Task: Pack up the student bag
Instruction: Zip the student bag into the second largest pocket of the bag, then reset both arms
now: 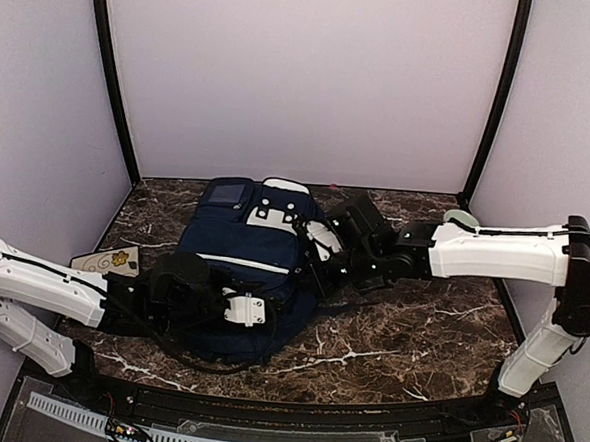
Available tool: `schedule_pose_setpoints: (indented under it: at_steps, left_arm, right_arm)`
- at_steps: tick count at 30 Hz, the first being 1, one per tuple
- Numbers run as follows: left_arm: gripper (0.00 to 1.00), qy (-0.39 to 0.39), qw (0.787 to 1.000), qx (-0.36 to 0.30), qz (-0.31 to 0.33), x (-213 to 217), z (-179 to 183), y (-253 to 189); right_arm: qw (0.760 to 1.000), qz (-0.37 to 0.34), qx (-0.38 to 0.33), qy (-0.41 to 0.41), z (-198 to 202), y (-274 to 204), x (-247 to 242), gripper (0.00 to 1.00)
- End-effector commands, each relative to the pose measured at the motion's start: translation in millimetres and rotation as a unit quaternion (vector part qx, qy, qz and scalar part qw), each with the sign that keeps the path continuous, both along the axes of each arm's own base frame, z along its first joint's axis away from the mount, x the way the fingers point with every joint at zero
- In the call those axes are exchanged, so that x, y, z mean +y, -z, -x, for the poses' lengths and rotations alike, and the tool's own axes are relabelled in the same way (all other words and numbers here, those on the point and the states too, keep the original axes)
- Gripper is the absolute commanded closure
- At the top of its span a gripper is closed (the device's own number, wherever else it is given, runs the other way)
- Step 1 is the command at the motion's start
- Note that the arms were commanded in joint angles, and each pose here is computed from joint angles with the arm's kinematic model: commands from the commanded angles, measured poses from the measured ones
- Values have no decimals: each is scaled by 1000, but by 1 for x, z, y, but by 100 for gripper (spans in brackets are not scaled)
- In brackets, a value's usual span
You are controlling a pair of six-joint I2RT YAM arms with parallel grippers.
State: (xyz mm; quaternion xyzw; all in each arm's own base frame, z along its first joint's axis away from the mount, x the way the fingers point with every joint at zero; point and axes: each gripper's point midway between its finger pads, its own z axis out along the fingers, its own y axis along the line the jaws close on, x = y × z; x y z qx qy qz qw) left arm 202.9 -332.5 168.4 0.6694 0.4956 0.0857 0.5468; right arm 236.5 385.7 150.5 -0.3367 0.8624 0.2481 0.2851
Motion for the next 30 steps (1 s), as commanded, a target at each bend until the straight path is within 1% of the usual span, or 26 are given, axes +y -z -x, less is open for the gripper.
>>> schedule_pose_setpoints:
  at_steps: [1, 4, 6, 9, 10, 11, 12, 13, 14, 15, 16, 17, 18, 19, 20, 21, 23, 25, 26, 27, 29, 30]
  left_arm:
    - [100, 2, 998, 46, -32, 21, 12, 19]
    - [100, 32, 997, 67, -31, 12, 25, 22]
    - [100, 46, 996, 69, -30, 6, 31, 22]
    - [100, 65, 995, 82, 1, -5, 41, 13]
    - [100, 70, 993, 93, 16, -9, 44, 9]
    - [100, 72, 991, 105, 38, -13, 46, 2]
    - [100, 74, 988, 119, 61, -18, 49, -6]
    - [86, 78, 983, 138, 90, -23, 52, -17]
    - [60, 87, 976, 156, 120, -27, 57, -32]
    - [28, 102, 965, 180, 160, -32, 64, -52]
    - [15, 118, 952, 198, 204, -34, 71, -75]
    - [6, 127, 937, 206, 250, -34, 74, -99]
    - [2, 125, 921, 201, 310, -30, 70, -130]
    - [1, 105, 907, 199, 356, -22, 58, -154]
    - [1, 56, 895, 201, 395, -9, 35, -170]
    - [1, -7, 879, 209, 428, 9, 3, -183]
    - [1, -158, 839, 222, 471, 58, -61, -184]
    - [1, -292, 798, 209, 484, 114, -108, -166]
    - [1, -343, 774, 206, 491, 140, -124, -156]
    - [1, -380, 756, 204, 493, 164, -134, -146]
    - [1, -432, 720, 198, 506, 206, -145, -130]
    - [1, -455, 702, 195, 513, 224, -147, -122]
  right_arm:
    - [984, 90, -62, 142, -86, -8, -70, 100]
    - [984, 81, -78, 138, -106, -23, -55, 100]
    - [983, 84, -77, 146, -117, -29, -53, 100]
    - [982, 88, -77, 149, -120, -30, -53, 100]
    - [983, 85, -76, 147, -117, -31, -54, 98]
    - [983, 83, -72, 145, -112, -28, -57, 77]
    - [985, 75, -71, 140, -105, -30, -60, 47]
    - [986, 59, -72, 138, -99, -35, -64, 14]
    - [987, 44, -70, 140, -93, -36, -69, 2]
    - [986, 17, -79, 146, -87, -51, -76, 1]
    - [985, -3, -83, 154, -83, -59, -85, 1]
    - [982, -30, -91, 160, -78, -73, -96, 1]
    - [980, -49, -95, 169, -76, -81, -108, 1]
    - [975, -61, -101, 186, -78, -87, -123, 1]
    - [969, -74, -112, 208, -80, -96, -139, 1]
    - [960, -81, -119, 238, -85, -100, -160, 1]
    - [938, -101, -131, 304, -93, -108, -205, 1]
    - [910, -126, -132, 373, -100, -110, -253, 1]
    - [896, -136, -133, 402, -100, -108, -274, 1]
    - [882, -141, -134, 430, -100, -106, -294, 1]
    - [859, -148, -134, 472, -97, -100, -326, 1]
    - [851, -153, -137, 483, -95, -101, -337, 1]
